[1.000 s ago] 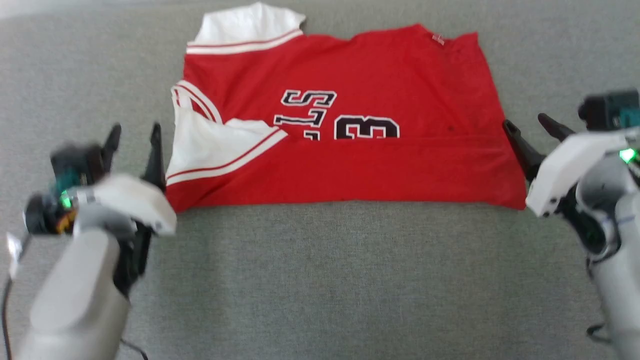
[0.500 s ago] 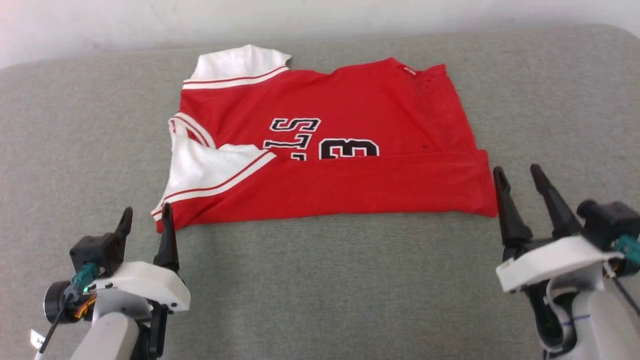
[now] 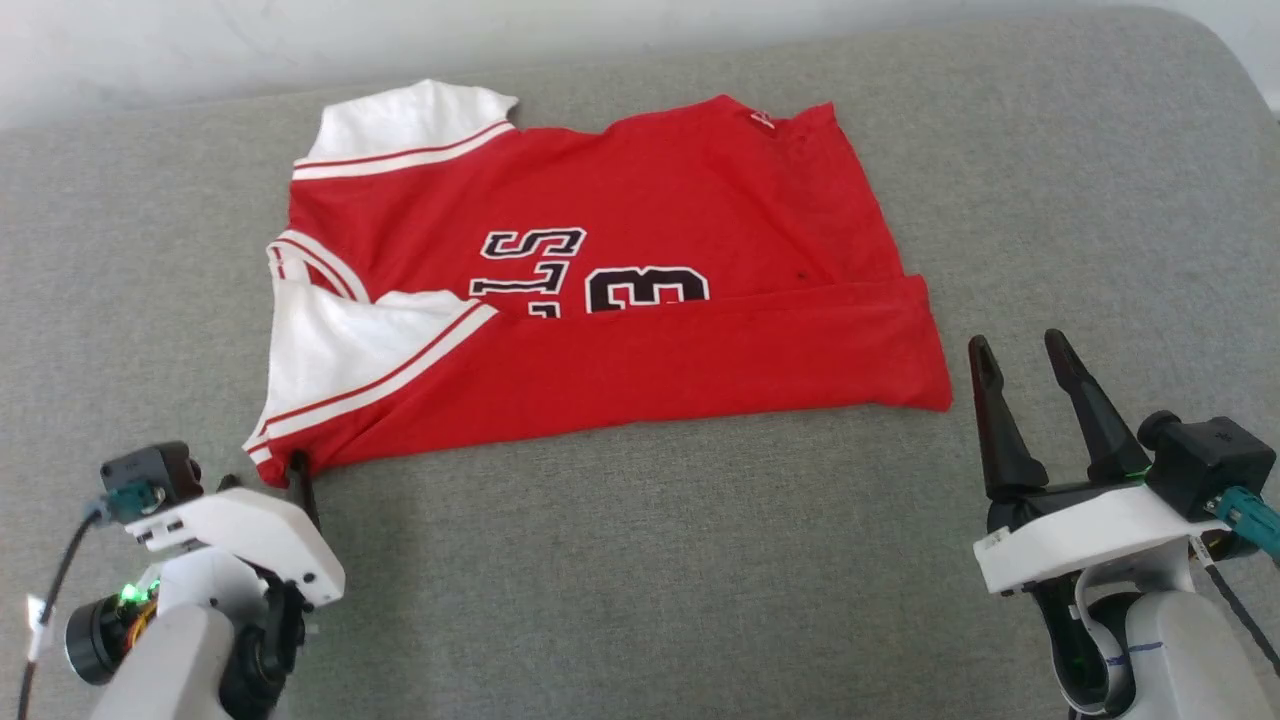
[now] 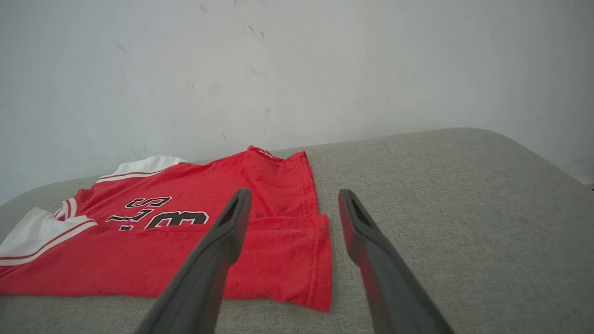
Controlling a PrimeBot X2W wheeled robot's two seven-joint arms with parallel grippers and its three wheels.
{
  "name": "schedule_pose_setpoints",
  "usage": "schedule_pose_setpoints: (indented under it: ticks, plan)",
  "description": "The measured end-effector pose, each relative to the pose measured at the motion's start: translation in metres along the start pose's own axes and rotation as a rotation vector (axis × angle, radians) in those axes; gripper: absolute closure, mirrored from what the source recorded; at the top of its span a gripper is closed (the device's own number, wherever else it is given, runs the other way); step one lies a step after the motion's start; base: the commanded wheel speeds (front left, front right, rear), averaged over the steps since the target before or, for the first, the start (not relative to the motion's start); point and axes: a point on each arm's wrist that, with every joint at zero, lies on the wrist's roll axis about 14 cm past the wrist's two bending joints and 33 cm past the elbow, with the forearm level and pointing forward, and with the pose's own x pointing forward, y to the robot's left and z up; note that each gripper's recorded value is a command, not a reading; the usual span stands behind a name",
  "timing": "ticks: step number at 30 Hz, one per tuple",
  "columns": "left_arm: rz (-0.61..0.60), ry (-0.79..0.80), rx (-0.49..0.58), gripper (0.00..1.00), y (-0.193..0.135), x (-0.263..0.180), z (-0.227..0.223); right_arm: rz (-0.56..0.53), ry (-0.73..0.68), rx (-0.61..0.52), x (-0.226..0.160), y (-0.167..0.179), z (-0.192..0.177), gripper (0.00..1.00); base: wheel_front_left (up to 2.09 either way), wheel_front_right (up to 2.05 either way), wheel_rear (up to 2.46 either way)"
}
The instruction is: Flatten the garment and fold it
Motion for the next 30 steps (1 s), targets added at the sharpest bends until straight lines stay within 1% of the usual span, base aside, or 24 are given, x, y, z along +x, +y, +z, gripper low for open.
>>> schedule_pose_setpoints:
  ticks: [3, 4, 5, 6, 9, 14, 16, 18, 23, 27, 30]
  plan:
    - [-0.001, 0.098, -0.024, 0.0, -0.002, 0.006, -0.009, -0.008, 0.012, -0.01, -0.001, -0.003, -0.002, 0.0, 0.0, 0.0, 0.0]
    - [-0.005, 0.127, -0.022, 0.51, -0.003, 0.007, -0.011, -0.01, 0.017, -0.017, -0.001, -0.004, -0.003, 0.0, 0.0, 0.0, 0.0]
    - [-0.011, 0.15, -0.016, 0.85, -0.004, 0.008, -0.011, -0.012, 0.019, -0.02, -0.001, -0.004, -0.004, 0.0, 0.0, 0.0, 0.0]
    - [-0.02, 0.167, -0.016, 1.0, -0.005, 0.009, -0.01, -0.014, 0.027, -0.023, -0.002, -0.005, -0.005, 0.0, 0.0, 0.0, 0.0]
    - [-0.056, 0.18, -0.014, 1.0, -0.014, 0.008, -0.01, -0.014, 0.03, -0.034, -0.001, -0.006, -0.005, 0.0, 0.0, 0.0, 0.0]
    - [-0.071, 0.162, -0.019, 1.0, -0.016, 0.005, -0.007, -0.021, 0.029, -0.076, 0.005, -0.009, -0.004, 0.0, 0.0, 0.0, 0.0]
    - [-0.074, 0.156, -0.021, 1.0, -0.016, 0.003, -0.008, -0.029, 0.07, -0.08, 0.011, -0.013, -0.01, 0.0, 0.0, 0.0, 0.0]
    - [-0.077, 0.144, -0.023, 1.0, -0.015, 0.002, -0.008, -0.044, 0.16, -0.073, 0.016, -0.017, -0.026, 0.0, 0.0, 0.0, 0.0]
    - [-0.084, 0.122, -0.024, 1.0, -0.017, 0.002, -0.008, -0.049, 0.443, -0.038, 0.026, -0.018, -0.072, 0.0, 0.0, 0.0, 0.0]
    - [-0.089, 0.114, -0.026, 1.0, -0.017, 0.004, -0.007, -0.056, 0.658, -0.031, 0.026, -0.019, -0.102, 0.0, 0.0, 0.0, 0.0]
    - [-0.091, 0.108, -0.025, 1.0, -0.017, 0.006, -0.007, -0.047, 0.758, -0.05, 0.027, -0.016, -0.113, 0.0, 0.0, 0.0, 0.0]
